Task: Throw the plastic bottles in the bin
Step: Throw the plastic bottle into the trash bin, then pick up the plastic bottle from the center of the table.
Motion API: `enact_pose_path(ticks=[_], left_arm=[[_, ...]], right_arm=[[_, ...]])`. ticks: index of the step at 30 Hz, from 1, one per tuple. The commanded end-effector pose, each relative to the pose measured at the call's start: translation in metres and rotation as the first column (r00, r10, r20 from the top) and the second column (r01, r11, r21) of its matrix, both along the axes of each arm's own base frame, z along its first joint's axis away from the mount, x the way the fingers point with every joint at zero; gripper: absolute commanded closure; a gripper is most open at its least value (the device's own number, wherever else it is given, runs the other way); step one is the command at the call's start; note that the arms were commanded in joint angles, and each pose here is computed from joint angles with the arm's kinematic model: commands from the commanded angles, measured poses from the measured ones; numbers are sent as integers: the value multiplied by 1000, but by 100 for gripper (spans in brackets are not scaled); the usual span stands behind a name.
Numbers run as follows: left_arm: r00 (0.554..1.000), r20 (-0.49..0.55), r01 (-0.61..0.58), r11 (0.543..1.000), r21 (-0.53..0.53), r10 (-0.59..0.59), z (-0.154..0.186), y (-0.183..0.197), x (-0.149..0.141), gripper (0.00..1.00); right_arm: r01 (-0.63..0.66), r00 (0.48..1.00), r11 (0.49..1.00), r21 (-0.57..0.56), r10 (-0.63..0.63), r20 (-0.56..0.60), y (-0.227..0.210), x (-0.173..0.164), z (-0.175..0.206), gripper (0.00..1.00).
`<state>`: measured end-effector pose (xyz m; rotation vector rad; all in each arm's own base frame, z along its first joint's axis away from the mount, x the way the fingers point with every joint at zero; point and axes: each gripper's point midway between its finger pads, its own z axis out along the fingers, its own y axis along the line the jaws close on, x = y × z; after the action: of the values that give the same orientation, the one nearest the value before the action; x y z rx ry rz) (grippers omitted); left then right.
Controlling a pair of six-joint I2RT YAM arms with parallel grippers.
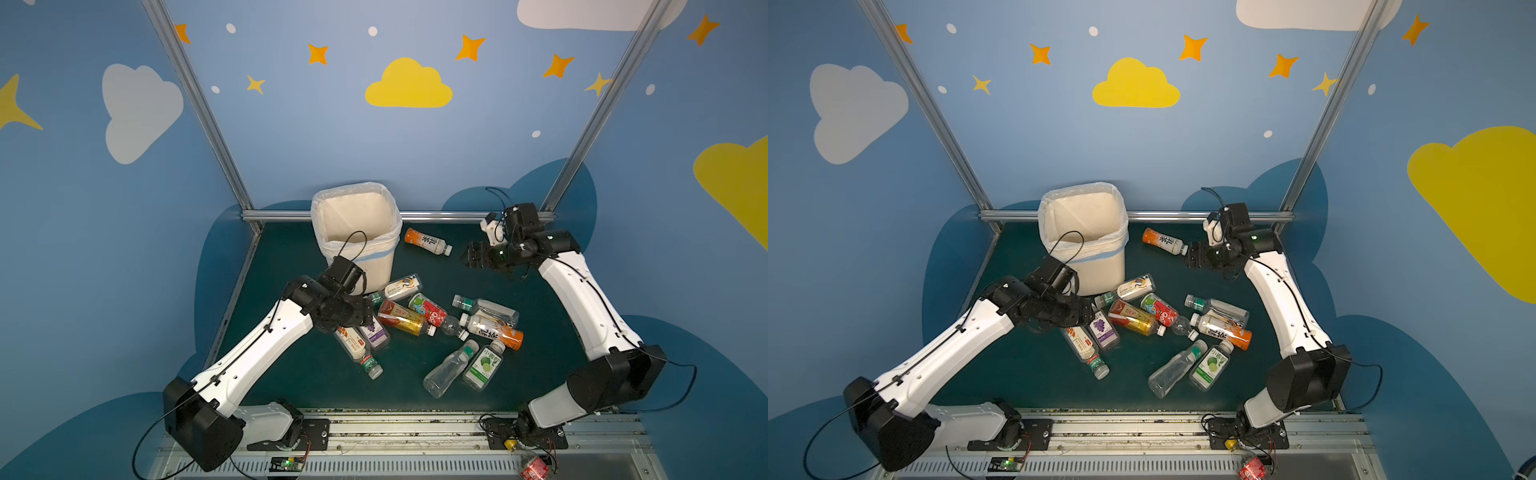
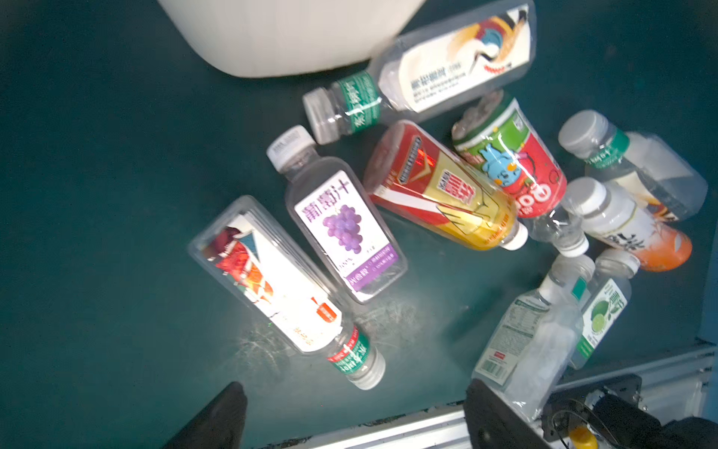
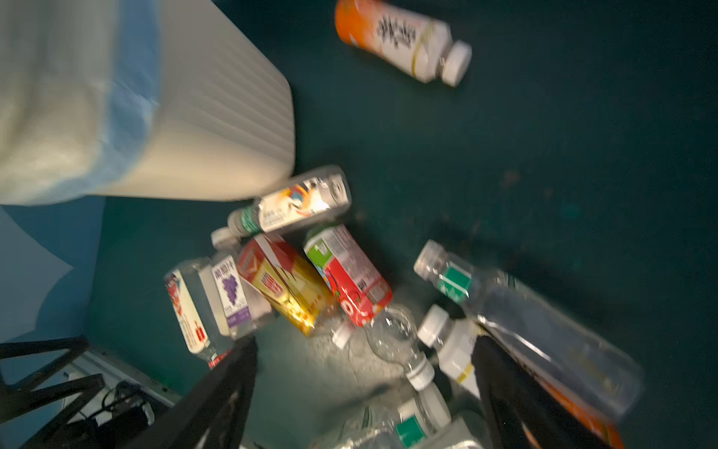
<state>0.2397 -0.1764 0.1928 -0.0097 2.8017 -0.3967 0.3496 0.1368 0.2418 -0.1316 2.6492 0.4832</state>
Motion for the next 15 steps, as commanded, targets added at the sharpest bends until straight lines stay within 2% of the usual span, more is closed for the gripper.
enact_pose_path(ticks=[1, 5, 9, 11, 15], left_arm=[[1000, -14, 26, 1000, 4, -26, 5, -18, -1, 15], [995, -41, 89, 996, 24, -87, 5, -40, -6, 15], [992, -46, 117, 993, -3, -117, 3, -58, -6, 15], [992, -41, 116, 993, -31, -118, 4, -63, -5, 15], [994, -17, 110, 992, -59, -112, 10, -64, -5, 15]], right_arm=[[24, 998, 999, -29, -26, -53, -16, -32, -2, 18], [24, 978, 991, -135, -51, -200, -38, -66, -29, 24], [45, 963, 957, -285, -117, -243, -66, -81, -54, 25], [43, 956, 946, -320, -132, -263, -73, -84, -63, 25], [-14, 935, 949, -314, -99, -340, -69, -96, -76, 35]])
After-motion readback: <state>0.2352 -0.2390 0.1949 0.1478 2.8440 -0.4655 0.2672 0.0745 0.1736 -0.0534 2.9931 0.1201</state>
